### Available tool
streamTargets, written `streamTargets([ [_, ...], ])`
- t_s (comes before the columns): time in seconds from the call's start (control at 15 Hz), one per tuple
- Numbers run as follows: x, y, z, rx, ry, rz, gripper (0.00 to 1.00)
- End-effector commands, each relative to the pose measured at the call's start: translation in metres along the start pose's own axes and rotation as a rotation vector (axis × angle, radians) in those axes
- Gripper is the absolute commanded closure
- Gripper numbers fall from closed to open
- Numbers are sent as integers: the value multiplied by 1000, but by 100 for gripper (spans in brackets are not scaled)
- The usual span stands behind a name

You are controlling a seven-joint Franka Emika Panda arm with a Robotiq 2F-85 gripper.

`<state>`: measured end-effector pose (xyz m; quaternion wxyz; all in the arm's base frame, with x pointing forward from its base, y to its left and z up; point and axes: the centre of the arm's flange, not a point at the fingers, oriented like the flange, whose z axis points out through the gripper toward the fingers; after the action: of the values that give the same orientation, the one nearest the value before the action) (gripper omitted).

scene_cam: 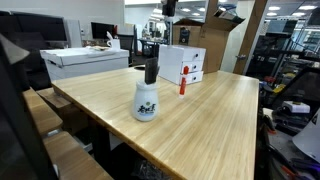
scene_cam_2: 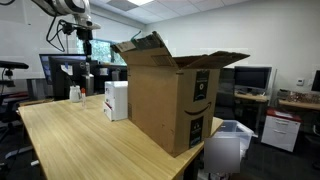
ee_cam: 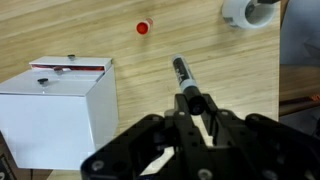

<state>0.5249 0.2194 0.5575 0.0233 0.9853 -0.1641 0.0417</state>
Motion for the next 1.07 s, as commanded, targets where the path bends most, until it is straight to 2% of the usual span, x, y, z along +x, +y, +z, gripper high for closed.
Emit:
streamTargets([
  [0.0,8,18,9,47,-11,-14,93],
  [0.6,-1,39,10,65,35,-141,93],
  [1.0,-12,57,6,60,31,-175,93],
])
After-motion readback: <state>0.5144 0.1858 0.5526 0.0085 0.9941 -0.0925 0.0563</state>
